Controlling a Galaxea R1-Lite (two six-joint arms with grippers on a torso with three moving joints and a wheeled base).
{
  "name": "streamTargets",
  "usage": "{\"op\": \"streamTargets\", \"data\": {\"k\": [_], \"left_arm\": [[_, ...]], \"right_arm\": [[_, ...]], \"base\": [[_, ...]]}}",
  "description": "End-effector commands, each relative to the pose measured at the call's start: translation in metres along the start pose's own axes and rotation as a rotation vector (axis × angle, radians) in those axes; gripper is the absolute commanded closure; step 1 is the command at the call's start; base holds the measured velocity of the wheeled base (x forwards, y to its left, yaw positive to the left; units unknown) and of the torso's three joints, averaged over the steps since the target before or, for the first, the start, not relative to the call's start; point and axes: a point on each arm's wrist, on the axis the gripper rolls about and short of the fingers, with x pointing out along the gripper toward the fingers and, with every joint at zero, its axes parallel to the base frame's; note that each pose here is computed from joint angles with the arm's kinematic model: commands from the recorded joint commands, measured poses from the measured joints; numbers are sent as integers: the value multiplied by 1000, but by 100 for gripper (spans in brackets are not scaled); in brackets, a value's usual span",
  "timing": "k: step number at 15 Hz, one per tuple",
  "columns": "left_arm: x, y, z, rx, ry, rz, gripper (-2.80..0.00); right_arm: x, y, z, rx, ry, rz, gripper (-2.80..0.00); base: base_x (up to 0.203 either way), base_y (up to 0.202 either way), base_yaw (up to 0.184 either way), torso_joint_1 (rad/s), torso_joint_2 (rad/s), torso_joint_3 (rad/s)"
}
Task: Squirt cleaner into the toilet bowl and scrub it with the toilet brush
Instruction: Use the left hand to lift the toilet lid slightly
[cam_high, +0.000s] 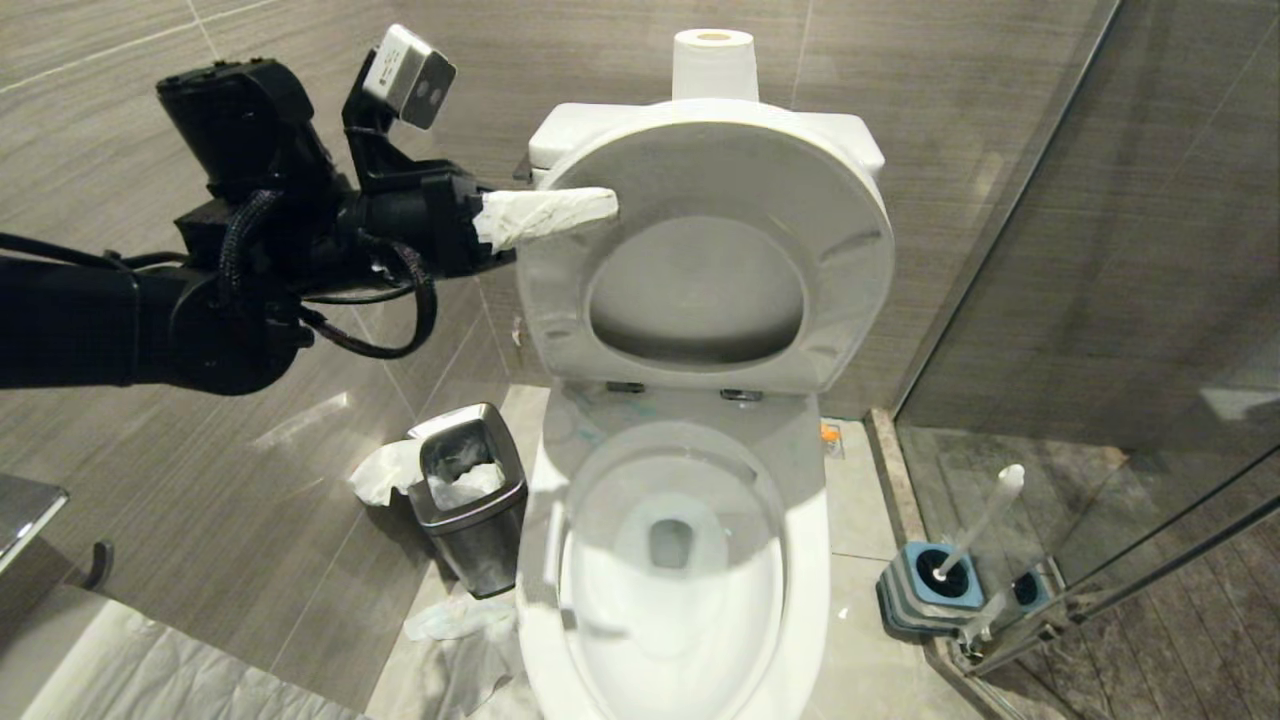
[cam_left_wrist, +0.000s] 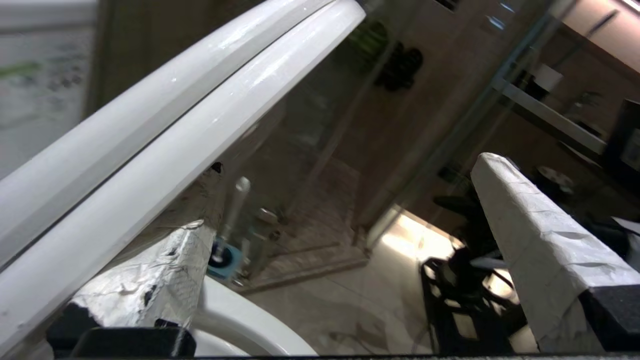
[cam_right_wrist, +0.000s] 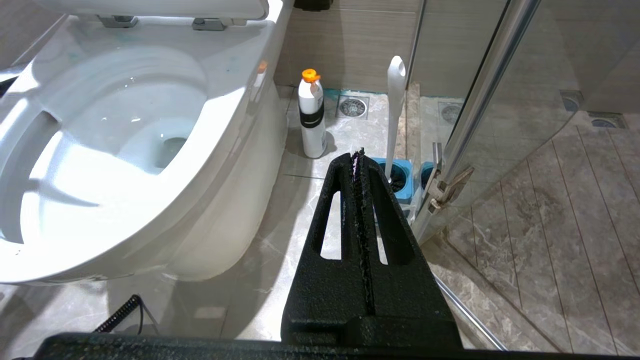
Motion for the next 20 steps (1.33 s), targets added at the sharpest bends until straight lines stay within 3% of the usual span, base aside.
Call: {"op": "streamTargets", "data": {"k": [1,7,12,15,20], "left_arm": [[5,16,2,18,-48,80,-280],[37,47,-1,169,-189,324,-280],[57,78,-25,277,-176,406,-280],[68,96,-25,338,-224,440,-280],[73,122,-53,359,-197,480,-280]], "right_arm": [[0,0,0,1,1,1,0],[0,0,0,1,0,1,0],[0,0,0,1,0,1,0],[0,0,0,1,2,1,0],[0,0,0,1,1,1,0]], "base": [[0,0,0,0,0,0],[0,0,0,0,0,0],[0,0,0,0,0,0],[0,0,0,0,0,0],[0,0,0,0,0,0]]}}
